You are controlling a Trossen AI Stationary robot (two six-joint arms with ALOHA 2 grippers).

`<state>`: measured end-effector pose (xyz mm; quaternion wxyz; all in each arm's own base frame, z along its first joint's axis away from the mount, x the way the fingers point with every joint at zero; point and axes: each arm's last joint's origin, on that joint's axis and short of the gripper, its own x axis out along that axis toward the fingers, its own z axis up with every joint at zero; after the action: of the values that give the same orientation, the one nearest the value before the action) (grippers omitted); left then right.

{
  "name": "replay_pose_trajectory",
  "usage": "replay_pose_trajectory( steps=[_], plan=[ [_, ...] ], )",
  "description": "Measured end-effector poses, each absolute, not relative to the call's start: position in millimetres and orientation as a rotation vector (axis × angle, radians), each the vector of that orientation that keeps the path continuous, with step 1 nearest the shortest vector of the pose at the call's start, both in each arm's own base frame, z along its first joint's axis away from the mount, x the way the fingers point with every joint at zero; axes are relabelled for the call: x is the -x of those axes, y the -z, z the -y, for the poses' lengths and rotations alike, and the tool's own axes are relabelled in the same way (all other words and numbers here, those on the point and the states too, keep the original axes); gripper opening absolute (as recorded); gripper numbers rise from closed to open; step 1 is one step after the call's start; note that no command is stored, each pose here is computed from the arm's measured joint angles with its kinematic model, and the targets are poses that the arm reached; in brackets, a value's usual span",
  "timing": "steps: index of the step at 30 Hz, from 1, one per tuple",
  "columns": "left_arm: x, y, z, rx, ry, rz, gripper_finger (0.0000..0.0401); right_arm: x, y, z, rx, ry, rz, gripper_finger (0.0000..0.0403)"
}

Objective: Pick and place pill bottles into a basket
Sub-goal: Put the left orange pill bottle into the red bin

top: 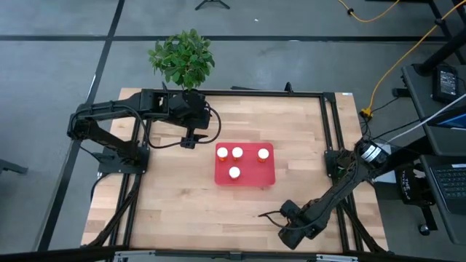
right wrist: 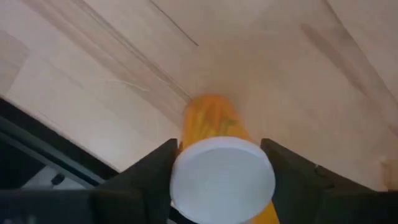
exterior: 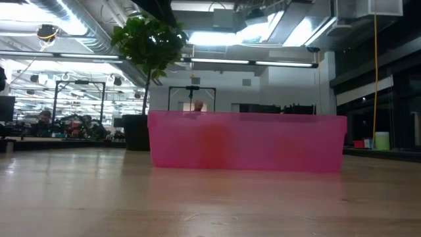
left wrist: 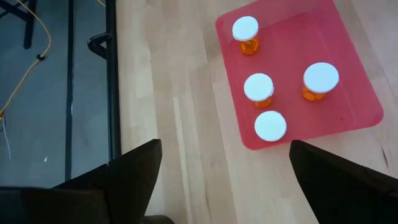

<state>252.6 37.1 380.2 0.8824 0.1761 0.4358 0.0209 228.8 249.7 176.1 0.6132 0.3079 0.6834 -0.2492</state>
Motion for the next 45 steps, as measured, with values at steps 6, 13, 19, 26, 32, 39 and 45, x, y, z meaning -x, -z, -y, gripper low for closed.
replay_pose_trajectory(
  steps=[6,13,19,26,32,39,45],
  plan=[
    [-252,-380,-37,-0.366,-0.043,-0.909,0.0347,-230,-179,-249,-0.714,0.547,-1.575,0.0203],
    [-253,-380,-37,-0.369,-0.038,-0.908,0.0347,-228,-186,-245,-0.719,0.545,-1.575,0.0216],
    [-253,-380,-37,-0.372,-0.036,-0.908,0.0347,-233,-206,-226,-0.721,0.52,-1.561,0.0199],
    [-253,-380,-36,-0.355,-0.024,-0.902,0.0347,-247,-240,-175,-0.678,0.454,-1.483,0.0215],
    [-258,-377,-35,-0.312,0.022,-0.892,0.0347,-272,-268,-113,-0.602,0.352,-1.366,0.02],
    [-269,-367,-36,-0.288,0.018,-0.936,0.0347,-309,-275,-58,-0.456,0.265,-1.324,0.0207],
    [-273,-363,-35,-0.305,0.03,-0.952,0.0347,-329,-247,-44,-0.361,0.221,-1.427,0.0205]
  ],
)
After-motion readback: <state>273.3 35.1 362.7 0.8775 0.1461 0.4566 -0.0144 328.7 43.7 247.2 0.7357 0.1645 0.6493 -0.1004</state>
